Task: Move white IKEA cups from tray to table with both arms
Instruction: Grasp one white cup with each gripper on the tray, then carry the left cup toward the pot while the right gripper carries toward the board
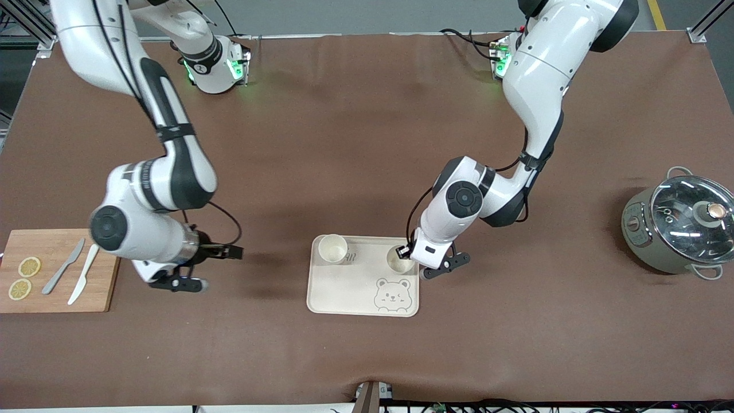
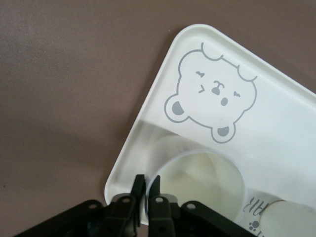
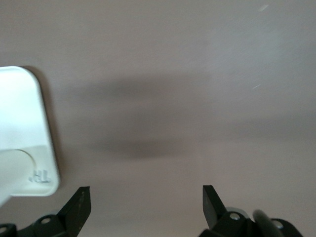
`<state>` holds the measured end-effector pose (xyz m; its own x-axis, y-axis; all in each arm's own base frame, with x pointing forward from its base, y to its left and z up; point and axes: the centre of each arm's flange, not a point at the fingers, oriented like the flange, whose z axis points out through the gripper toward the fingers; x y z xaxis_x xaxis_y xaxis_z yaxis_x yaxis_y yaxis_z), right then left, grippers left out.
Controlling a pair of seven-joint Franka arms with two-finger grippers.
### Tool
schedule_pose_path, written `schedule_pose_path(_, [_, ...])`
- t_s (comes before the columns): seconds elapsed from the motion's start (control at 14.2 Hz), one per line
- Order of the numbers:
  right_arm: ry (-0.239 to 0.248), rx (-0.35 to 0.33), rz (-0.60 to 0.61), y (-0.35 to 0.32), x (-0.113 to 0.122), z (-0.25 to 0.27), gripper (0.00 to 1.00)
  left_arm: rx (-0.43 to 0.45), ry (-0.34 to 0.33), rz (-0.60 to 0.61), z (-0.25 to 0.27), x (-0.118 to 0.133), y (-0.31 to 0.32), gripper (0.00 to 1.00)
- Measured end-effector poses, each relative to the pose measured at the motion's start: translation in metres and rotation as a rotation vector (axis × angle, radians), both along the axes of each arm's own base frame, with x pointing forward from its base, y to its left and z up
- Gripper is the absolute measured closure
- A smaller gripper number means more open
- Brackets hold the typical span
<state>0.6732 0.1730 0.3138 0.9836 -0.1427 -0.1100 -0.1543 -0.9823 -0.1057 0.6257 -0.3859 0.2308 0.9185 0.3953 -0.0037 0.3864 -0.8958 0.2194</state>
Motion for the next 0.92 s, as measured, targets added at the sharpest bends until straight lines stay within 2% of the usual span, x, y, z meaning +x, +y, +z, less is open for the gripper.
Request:
schedule_pose_path(0.28, [0.0,-0.011,-0.12,0.046,-0.009,-0.003,0.0,-0.004,-0.007,0.001,0.004,0.002,0.0,0.96])
schedule_pose_path(0.49, [-0.033,0.037,-0.164,0.079,-0.012,-0.01,0.0,-0.014,-0.031,0.006,0.019,0.008,0.0,0.96])
schedule_pose_path(0.64, [-0.057,0.06,-0.185,0.114,-0.02,-0.022,0.0,-0.017,-0.051,0.013,0.042,0.014,0.005,0.96])
schedule_pose_path(0.92, [-0.041,0.052,-0.254,0.17,-0.045,-0.039,0.0,0.02,-0.03,0.037,0.099,0.022,0.034,0.96])
